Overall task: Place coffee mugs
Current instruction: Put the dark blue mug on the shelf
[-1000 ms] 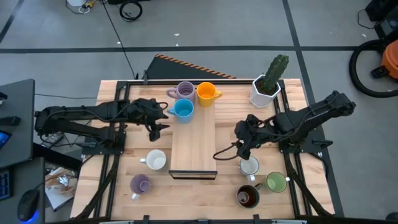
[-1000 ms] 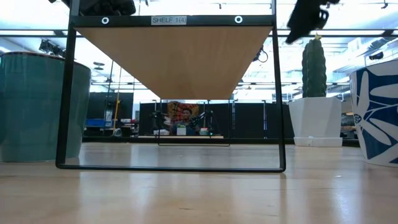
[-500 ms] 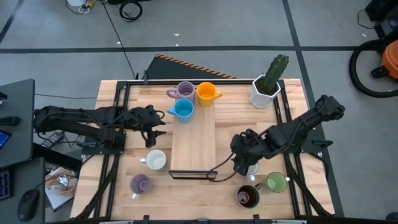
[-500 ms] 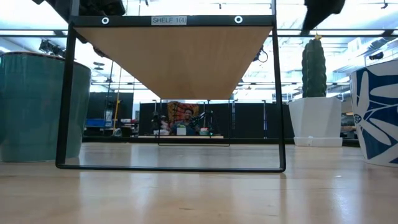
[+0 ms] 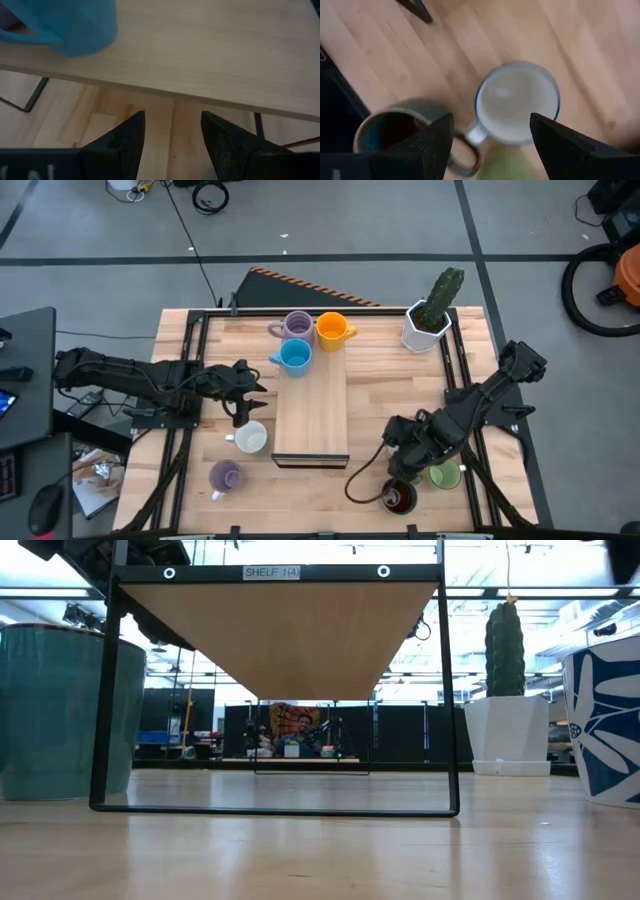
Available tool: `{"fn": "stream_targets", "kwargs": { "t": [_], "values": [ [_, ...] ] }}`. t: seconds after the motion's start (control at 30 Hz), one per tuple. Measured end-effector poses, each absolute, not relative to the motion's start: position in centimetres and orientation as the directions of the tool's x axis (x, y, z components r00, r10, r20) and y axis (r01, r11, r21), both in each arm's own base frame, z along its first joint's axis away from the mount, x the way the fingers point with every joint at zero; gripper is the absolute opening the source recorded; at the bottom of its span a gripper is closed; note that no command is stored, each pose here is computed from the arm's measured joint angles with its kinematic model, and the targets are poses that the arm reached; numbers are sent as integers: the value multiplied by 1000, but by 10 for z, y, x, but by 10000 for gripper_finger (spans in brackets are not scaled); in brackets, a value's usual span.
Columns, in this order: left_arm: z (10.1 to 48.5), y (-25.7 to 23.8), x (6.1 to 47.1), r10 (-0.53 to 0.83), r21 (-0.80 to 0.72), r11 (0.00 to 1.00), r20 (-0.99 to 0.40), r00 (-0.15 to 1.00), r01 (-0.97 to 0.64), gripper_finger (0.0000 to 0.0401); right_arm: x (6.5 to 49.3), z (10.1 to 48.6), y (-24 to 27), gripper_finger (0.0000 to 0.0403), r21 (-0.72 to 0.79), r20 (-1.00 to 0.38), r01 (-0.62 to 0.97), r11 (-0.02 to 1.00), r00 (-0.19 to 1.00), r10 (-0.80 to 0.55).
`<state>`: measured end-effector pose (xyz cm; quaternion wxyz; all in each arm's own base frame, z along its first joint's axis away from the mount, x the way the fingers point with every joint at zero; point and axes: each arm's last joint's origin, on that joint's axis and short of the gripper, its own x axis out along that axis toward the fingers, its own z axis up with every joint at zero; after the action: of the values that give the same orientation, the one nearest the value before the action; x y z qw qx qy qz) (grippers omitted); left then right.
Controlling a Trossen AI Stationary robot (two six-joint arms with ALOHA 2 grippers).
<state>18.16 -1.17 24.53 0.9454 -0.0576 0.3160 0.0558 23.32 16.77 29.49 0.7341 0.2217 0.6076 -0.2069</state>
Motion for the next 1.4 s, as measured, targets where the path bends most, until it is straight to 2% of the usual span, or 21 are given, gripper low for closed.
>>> {"fn": "stream_targets", "kwargs": {
  "t": [0.27,0.6,0.73,1.0,1.23,1.4],
  "values": [
    [246,-16,182,49,-108,984,-599,799,-142,201,227,290,179,268,101,-993,731,675,112,27],
    [246,-20,181,34,-135,981,-597,801,-142,201,226,271,200,268,28,-999,801,597,12,31],
    [246,-20,181,34,-139,979,-598,801,-145,201,232,256,205,268,-17,-1000,802,597,-25,5],
    [246,-20,181,31,-140,980,-600,800,-143,201,233,254,204,268,-31,-996,827,562,19,-83],
    [246,-20,181,31,-140,980,-602,798,-144,201,234,248,207,268,0,-997,860,510,42,-72],
    [246,-20,181,31,-140,980,-601,799,-143,201,233,248,208,268,-11,-999,892,452,5,-33]
  ]
}}
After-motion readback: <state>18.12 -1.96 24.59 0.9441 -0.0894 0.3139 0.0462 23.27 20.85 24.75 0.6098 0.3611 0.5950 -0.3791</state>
